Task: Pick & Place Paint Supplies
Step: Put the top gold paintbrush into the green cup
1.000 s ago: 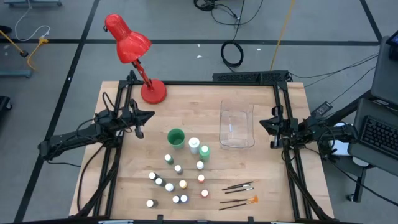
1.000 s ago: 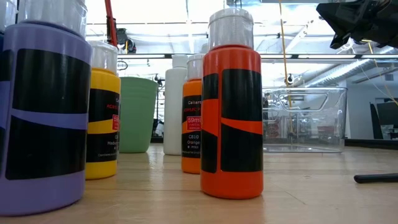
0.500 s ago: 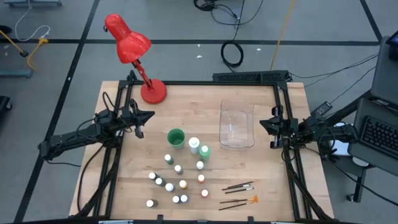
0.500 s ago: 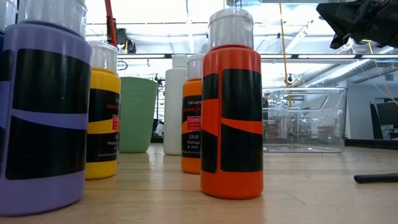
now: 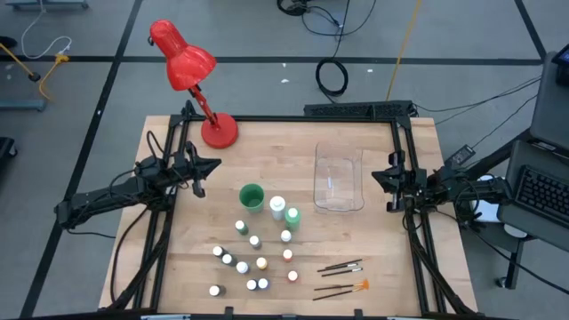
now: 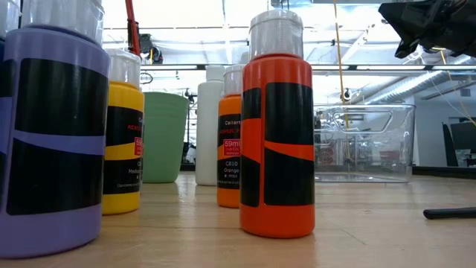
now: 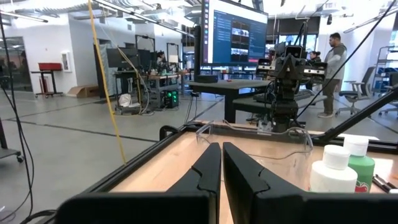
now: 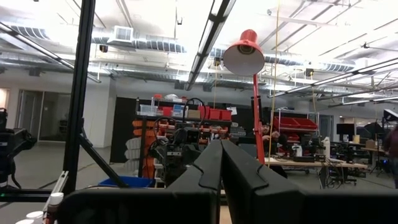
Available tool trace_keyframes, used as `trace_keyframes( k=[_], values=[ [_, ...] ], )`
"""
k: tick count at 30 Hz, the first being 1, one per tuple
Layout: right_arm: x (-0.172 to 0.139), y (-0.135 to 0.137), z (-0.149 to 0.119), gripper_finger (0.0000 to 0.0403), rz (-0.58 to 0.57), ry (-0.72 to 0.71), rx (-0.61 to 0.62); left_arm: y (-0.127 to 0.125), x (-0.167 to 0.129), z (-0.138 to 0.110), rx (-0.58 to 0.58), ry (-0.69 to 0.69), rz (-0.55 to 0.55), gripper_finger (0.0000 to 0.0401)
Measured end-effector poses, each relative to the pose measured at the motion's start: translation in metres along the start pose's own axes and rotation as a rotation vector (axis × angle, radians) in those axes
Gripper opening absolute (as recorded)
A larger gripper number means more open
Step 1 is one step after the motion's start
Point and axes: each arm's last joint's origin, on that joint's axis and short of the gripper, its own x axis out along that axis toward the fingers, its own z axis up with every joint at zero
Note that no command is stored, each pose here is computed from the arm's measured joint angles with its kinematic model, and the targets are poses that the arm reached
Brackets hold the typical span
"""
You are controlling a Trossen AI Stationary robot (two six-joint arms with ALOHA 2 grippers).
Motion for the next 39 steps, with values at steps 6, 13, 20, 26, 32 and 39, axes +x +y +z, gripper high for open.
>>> trace_keyframes(
  k=[6, 13, 20, 26, 32, 39],
  values=[
    [0.000, 0.000, 0.000, 0.0004, 0.000, -0.001, 0.033, 0.000, 0.000, 0.000, -0.005, 0.000, 0.000, 0.0021],
    [0.000, 0.000, 0.000, 0.0004, 0.000, 0.000, 0.148, 0.000, 0.000, 0.000, -0.031, 0.001, 0.000, 0.0021],
    [0.000, 0.000, 0.000, 0.0004, 0.000, 0.000, 0.157, 0.000, 0.000, 0.000, -0.030, 0.000, 0.000, 0.0021],
    [0.000, -0.001, 0.005, 0.0004, -0.009, -0.054, 0.065, 0.000, 0.000, 0.000, -0.045, 0.000, 0.000, 0.0021],
    [0.003, -0.001, 0.013, 0.0006, -0.027, -0.129, -0.109, 0.000, 0.000, 0.000, -0.048, -0.002, 0.001, 0.0021],
    [0.051, 0.002, 0.042, 0.0035, 0.015, 0.177, -0.176, 0.000, 0.000, 0.002, -0.044, -0.023, 0.002, 0.0021]
  ],
)
